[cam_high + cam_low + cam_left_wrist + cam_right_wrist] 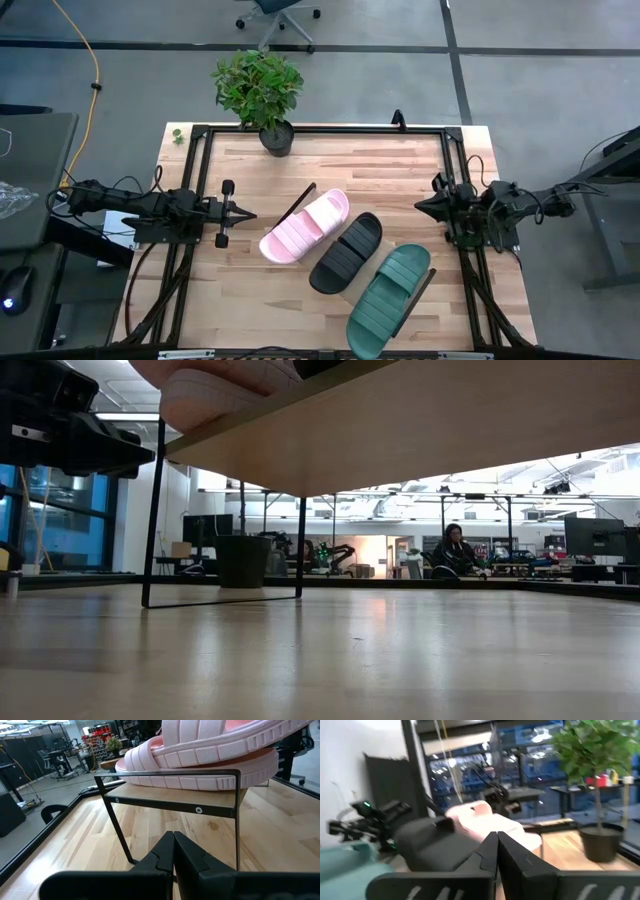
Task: Pick and place slides into the shelf
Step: Return to Home Position
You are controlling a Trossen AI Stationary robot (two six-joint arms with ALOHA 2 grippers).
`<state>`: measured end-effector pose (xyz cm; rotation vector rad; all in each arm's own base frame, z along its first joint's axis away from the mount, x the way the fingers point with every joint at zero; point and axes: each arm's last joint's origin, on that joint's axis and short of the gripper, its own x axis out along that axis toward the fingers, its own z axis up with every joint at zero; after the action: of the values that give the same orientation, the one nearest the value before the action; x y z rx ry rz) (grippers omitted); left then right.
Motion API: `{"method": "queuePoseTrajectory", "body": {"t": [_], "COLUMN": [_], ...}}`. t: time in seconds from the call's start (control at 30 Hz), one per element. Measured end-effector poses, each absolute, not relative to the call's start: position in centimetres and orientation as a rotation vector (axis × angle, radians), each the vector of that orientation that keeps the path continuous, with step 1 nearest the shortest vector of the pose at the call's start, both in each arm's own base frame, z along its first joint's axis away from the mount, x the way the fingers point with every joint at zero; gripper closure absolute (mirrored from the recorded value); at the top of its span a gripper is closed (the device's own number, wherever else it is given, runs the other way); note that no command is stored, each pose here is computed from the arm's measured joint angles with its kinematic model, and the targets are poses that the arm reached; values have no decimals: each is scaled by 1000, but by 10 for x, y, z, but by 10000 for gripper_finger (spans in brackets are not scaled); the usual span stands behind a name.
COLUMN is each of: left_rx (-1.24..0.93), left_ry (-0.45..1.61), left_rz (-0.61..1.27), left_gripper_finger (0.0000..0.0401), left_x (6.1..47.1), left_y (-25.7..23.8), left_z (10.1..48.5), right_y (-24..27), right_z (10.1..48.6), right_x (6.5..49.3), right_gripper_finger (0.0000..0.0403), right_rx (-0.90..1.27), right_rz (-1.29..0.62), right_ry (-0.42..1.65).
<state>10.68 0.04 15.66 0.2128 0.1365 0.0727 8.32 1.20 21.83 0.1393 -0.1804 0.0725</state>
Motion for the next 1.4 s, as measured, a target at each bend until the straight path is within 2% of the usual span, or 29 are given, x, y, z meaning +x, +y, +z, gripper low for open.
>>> {"method": "queuePoseTrajectory", "body": {"t": [0.27,0.5,0.67,0.87,1.4], "left_rx": [213,213,213,213,213], "left_ry": [136,136,136,136,136], "left_rz": [73,73,73,73,73], "left_gripper_finger": [400,400,400,400,400], "left_x": [107,107,107,107,107], "left_y": [0,0,0,0,0], "left_z": [157,157,157,157,157], "right_y": [12,13,14,15,15], "right_z": [204,194,187,197,198], "right_x": [85,88,92,91,90], "right_gripper_finger": [403,403,403,403,403], "right_rx": [109,93,104,48,59], "right_rz": [43,81,82,117,124], "right_ry": [-32,-8,-72,-179,-192]}}
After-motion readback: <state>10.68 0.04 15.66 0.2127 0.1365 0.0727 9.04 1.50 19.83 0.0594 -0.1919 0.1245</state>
